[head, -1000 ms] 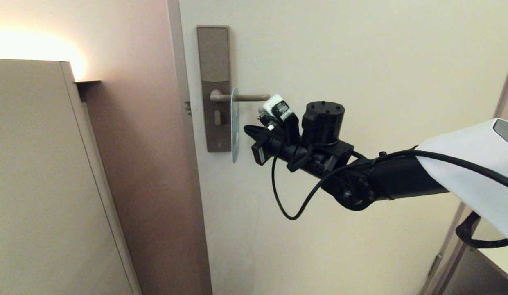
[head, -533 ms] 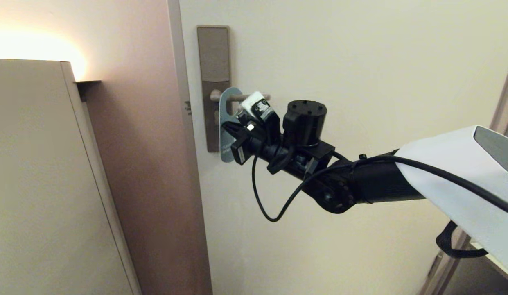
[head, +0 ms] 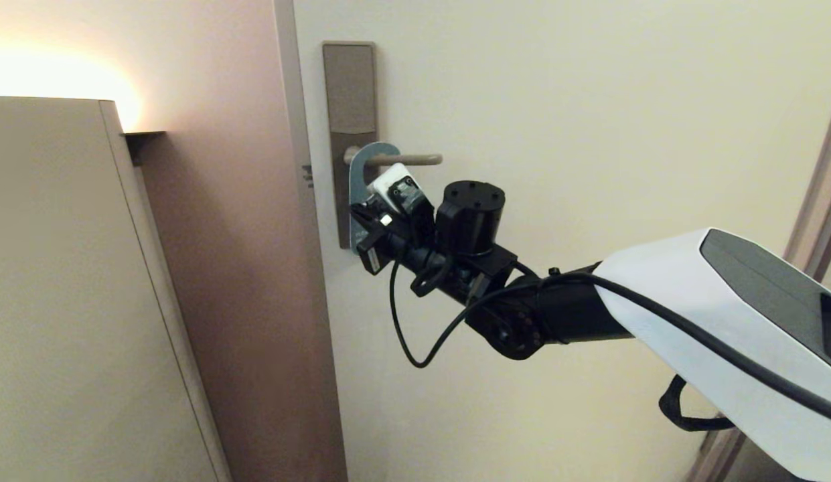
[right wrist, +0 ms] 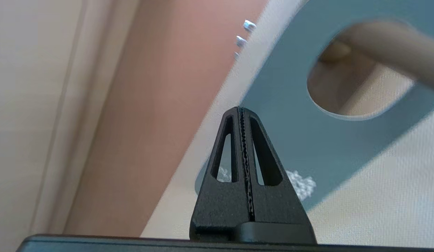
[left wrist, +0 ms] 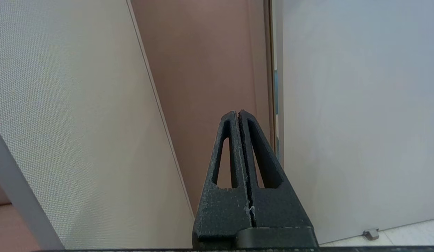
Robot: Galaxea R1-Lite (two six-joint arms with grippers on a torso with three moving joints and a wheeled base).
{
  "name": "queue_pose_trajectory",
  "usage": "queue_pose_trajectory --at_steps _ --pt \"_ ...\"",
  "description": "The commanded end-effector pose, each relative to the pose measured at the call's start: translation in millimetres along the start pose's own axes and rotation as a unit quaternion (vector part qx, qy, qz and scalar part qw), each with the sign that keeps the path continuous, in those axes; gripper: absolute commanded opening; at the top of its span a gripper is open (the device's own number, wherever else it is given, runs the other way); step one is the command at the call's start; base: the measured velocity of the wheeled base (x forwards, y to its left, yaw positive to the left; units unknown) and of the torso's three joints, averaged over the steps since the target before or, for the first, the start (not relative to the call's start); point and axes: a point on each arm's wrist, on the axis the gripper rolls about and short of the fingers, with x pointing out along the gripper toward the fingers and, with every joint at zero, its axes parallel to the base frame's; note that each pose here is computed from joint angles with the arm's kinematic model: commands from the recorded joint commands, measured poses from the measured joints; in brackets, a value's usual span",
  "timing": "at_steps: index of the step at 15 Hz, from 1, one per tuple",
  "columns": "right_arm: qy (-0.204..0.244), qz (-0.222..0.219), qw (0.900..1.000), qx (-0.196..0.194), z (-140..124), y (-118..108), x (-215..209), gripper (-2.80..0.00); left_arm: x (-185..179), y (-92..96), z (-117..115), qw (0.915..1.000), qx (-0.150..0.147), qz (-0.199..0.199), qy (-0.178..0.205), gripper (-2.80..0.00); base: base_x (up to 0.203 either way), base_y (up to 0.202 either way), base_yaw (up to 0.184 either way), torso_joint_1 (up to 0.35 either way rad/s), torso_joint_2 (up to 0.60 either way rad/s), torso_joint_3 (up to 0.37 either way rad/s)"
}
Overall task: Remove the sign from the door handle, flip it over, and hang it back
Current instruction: Hang the sign back with the other side facing out
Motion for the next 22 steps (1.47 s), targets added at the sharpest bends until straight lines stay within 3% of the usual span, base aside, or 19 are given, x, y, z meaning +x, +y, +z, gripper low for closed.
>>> queue_pose_trajectory --at_steps 1,5,9,17,22 --pt "-0.001 -0.009 1.0 -0.002 -5 -2 1 -2.8 0 0.0 0 1.0 0.0 0.0 0.0 -2.8 0.0 0.0 0.0 0.0 0.0 0.0" --pt "0.013 -0.062 0.998 -0.003 -10 -18 0 -2.8 0 0.0 0 1.0 0.0 0.0 0.0 -2.8 0.0 0.0 0.0 0.0 0.0 0.0" --pt "0.0 -0.082 0.997 -0.005 -6 -30 3 -2.8 0 0.0 0 1.0 0.0 -0.001 0.0 -2.8 0.0 0.0 0.0 0.0 0.0 0.0" --pt "-0.013 -0.065 0.998 -0.004 5 -13 6 -2.8 0 0.0 0 1.0 0.0 0.0 0.0 -2.8 0.0 0.0 0.0 0.0 0.0 0.0" --pt "0.001 -0.067 0.998 -0.015 3 -5 3 -2.8 0 0.0 0 1.0 0.0 0.0 0.0 -2.8 0.0 0.0 0.0 0.0 0.0 0.0"
